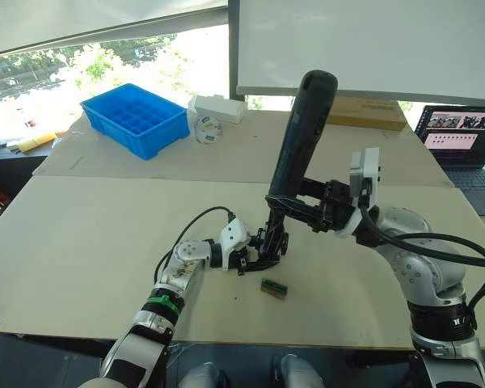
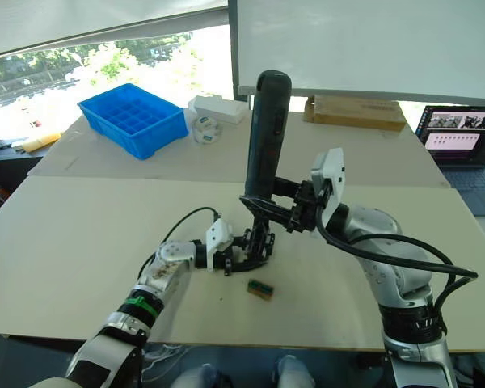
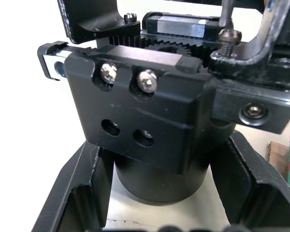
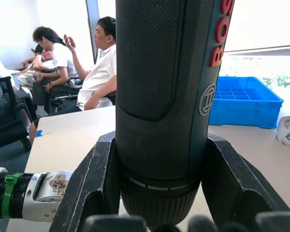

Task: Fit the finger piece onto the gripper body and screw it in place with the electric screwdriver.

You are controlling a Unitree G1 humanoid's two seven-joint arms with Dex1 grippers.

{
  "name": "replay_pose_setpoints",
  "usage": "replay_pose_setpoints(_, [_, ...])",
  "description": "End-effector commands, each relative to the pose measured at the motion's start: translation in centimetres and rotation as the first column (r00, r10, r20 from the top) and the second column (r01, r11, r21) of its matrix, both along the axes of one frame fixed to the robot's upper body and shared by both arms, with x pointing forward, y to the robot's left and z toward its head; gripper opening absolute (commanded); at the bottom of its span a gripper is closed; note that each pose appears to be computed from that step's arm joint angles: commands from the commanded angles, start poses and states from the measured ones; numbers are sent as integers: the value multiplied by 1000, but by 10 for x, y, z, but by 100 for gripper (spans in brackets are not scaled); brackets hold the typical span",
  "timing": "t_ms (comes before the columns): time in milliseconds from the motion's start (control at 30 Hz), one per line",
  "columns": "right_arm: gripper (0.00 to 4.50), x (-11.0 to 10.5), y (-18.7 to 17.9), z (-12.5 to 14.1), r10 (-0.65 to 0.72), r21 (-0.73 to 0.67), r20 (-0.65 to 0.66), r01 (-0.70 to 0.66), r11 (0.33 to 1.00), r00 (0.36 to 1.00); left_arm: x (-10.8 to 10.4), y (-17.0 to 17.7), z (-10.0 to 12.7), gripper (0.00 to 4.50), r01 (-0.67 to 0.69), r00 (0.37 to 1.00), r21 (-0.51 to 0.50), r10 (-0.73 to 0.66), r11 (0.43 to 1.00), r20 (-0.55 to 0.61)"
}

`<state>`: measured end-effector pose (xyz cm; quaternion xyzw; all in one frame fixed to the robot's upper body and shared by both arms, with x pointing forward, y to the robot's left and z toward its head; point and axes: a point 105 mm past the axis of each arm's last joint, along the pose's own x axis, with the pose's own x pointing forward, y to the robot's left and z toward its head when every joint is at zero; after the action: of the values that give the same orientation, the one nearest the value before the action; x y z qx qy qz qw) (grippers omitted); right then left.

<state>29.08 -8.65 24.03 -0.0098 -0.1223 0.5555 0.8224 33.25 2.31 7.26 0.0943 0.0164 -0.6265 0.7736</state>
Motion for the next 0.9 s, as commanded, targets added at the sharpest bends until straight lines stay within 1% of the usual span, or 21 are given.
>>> replay_pose_setpoints(33, [192, -8, 2, 11, 12, 0, 56, -12, 1000, 998, -9, 0, -22, 236, 10, 996, 31, -8, 999, -84])
replay_pose_setpoints(900, [192, -11, 3, 5, 31, -23, 20, -30, 999, 999, -9, 0, -22, 236, 9, 996, 30, -6, 999, -84])
